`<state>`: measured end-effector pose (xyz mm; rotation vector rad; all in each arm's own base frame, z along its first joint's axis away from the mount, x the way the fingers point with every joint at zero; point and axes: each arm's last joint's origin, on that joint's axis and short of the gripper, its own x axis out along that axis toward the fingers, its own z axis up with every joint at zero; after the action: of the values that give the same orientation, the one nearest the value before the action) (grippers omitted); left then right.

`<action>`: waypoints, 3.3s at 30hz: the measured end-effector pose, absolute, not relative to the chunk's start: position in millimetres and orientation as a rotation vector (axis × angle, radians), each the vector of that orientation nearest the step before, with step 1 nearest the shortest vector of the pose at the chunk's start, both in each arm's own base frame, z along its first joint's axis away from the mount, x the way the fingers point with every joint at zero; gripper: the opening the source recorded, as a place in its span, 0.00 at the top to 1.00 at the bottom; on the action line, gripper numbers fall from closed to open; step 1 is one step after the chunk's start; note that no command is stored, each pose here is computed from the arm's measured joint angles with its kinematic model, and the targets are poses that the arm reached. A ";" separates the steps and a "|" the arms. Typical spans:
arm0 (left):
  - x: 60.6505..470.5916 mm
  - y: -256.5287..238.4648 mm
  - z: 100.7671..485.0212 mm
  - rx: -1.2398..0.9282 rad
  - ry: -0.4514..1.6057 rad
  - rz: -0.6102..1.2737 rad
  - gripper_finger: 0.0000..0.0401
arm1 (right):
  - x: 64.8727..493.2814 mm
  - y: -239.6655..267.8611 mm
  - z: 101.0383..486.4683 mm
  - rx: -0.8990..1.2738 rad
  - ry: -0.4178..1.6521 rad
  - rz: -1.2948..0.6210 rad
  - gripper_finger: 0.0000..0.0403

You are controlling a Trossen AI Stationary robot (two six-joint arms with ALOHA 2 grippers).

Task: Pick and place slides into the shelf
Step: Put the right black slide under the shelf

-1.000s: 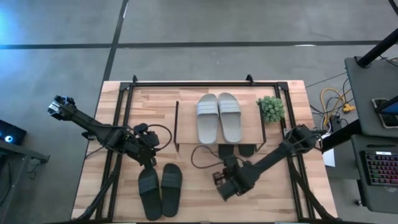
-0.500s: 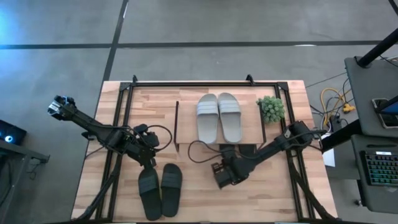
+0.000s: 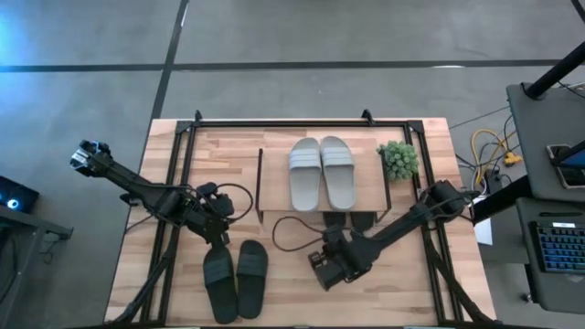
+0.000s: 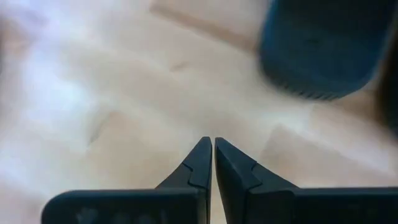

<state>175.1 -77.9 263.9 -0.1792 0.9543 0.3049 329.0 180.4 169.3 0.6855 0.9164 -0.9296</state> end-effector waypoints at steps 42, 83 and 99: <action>156.6 -243.2 243.7 -0.609 1.339 0.254 1.00 | 331.3 248.7 197.5 0.690 0.837 -0.482 0.97; 76.7 -228.0 245.0 -0.417 1.079 0.213 1.00 | 450.4 259.7 249.6 0.405 0.727 -0.301 0.67; 68.4 -222.1 251.6 -0.425 1.044 0.162 1.00 | 469.9 242.9 232.9 0.419 0.782 -0.234 0.67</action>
<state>68.4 -222.1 251.6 -0.4253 1.0440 0.1622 469.9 242.9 232.9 0.4189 0.7818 -0.2339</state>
